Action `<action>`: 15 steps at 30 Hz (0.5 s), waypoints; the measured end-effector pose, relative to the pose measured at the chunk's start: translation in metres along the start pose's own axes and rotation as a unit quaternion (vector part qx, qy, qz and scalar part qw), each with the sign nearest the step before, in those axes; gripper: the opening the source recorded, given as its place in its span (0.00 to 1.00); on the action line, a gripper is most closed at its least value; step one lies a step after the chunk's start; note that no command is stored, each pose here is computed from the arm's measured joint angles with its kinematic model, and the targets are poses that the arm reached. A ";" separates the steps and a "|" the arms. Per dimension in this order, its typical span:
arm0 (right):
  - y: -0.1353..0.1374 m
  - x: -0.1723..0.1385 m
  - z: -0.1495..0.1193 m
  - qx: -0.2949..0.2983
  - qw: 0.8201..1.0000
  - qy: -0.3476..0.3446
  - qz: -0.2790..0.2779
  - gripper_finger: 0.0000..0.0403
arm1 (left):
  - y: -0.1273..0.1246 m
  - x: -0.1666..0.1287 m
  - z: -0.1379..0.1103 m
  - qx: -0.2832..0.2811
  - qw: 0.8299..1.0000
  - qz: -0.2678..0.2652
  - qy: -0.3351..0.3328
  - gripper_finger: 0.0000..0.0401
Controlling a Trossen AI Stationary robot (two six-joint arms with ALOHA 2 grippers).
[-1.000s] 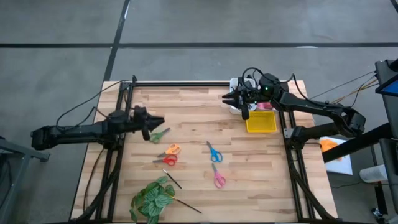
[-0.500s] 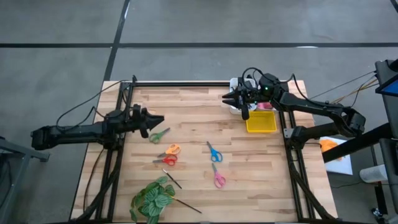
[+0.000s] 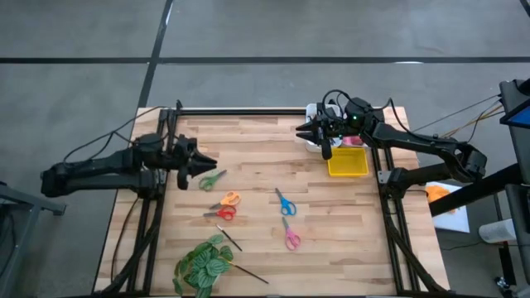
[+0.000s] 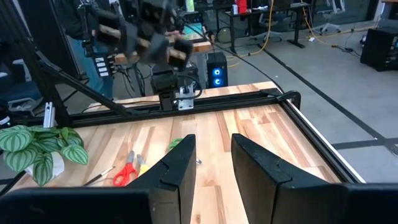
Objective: Pick & Place Paint Supplies
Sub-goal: Put the black paint brush into the white bin
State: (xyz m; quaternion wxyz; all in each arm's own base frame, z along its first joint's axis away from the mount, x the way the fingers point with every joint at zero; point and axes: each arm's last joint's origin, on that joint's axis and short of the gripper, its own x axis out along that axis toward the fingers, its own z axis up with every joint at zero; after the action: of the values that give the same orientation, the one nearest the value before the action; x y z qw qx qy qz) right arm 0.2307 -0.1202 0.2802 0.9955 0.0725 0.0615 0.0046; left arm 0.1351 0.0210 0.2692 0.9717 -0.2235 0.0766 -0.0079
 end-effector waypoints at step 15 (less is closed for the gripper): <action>0.000 0.000 0.000 0.000 1.000 0.000 -0.001 0.25 | -0.065 0.062 0.008 0.206 0.960 -0.035 0.184 0.24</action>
State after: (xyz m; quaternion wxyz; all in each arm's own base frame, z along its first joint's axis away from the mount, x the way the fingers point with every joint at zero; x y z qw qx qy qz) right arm 0.2307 -0.1204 0.2802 0.9955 0.0725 0.0615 0.0033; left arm 0.1993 -0.0367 0.2958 0.9649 -0.0153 0.2431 -0.0986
